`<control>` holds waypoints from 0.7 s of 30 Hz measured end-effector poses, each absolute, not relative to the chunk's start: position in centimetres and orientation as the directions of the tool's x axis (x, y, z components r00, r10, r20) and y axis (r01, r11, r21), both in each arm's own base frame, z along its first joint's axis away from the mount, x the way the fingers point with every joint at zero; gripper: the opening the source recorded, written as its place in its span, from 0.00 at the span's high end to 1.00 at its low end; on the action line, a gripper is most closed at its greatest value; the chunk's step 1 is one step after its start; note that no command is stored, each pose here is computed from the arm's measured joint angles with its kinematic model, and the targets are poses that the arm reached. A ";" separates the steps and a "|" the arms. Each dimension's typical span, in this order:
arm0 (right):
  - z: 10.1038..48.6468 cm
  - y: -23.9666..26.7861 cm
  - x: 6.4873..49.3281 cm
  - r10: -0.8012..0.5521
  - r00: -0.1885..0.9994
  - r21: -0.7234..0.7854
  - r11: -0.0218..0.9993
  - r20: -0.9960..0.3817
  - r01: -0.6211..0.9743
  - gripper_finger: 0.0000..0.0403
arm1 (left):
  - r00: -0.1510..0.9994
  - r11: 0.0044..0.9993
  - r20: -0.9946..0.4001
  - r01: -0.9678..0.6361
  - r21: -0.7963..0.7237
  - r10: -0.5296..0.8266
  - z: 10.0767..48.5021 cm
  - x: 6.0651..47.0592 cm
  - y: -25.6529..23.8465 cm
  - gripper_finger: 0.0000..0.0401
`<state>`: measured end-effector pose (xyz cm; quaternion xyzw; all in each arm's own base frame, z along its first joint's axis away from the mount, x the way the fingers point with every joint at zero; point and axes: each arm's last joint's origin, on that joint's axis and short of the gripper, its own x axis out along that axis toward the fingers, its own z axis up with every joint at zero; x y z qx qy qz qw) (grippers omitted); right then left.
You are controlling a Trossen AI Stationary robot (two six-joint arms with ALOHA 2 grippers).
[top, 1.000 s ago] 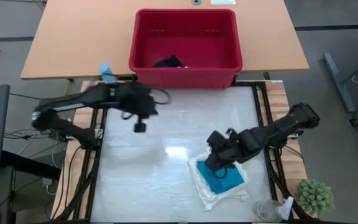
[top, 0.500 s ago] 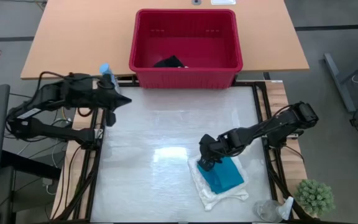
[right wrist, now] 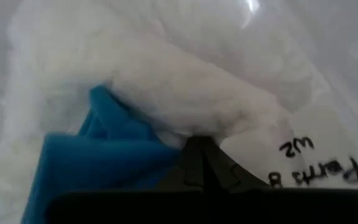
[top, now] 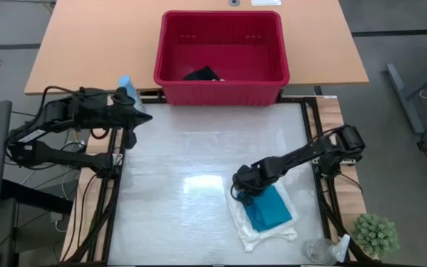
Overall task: Fold laundry
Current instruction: Move the stacked folded clothes to the bottom right of the table
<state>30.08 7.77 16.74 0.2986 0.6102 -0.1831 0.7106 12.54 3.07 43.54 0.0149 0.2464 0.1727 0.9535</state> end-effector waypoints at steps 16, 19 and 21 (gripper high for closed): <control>17.8 9.7 25.6 0.040 -0.134 -0.083 0.605 -0.990 0.792 0.97 | 0.790 0.940 -0.516 -0.322 0.111 0.331 42.8 14.4 3.5 1.00; 18.6 9.3 25.6 0.027 -0.073 -0.043 0.596 -0.997 0.802 0.91 | 0.792 0.941 -0.514 -0.315 0.121 0.331 42.8 14.6 3.5 1.00; 19.4 8.9 25.7 0.019 -0.019 -0.004 0.582 -1.000 0.813 0.87 | 0.794 0.941 -0.509 -0.313 0.125 0.332 42.9 14.7 3.5 1.00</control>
